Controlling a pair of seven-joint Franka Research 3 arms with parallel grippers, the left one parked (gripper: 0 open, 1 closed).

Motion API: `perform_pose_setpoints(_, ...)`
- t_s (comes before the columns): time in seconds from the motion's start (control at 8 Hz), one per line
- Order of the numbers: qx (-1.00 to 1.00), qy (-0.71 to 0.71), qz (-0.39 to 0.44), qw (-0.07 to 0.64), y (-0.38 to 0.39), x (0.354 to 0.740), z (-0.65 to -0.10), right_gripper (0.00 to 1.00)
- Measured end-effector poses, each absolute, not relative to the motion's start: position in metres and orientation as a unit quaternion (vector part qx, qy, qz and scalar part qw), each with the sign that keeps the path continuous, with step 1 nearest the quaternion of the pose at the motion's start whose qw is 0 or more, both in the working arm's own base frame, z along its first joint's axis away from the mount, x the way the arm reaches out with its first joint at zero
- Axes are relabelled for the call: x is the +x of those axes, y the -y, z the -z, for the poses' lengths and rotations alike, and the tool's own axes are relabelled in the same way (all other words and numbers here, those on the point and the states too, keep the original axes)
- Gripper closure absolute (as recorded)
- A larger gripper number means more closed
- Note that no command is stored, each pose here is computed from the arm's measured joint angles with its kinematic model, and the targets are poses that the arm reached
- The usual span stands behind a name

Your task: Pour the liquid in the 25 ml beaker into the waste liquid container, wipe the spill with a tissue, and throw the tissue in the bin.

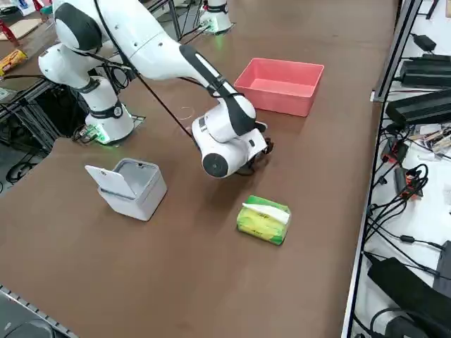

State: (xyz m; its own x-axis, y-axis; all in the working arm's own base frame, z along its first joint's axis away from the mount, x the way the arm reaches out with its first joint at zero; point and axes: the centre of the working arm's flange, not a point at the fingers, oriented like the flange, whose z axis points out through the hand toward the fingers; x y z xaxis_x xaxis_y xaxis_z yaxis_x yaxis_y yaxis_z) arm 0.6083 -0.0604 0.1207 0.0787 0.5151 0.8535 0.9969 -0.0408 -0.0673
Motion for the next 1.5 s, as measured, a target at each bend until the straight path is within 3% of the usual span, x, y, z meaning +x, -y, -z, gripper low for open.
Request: perform_pose_setpoints(1.5,-0.642,0.59,0.331,0.362,0.0613,0.6059,-0.1124,0.19)
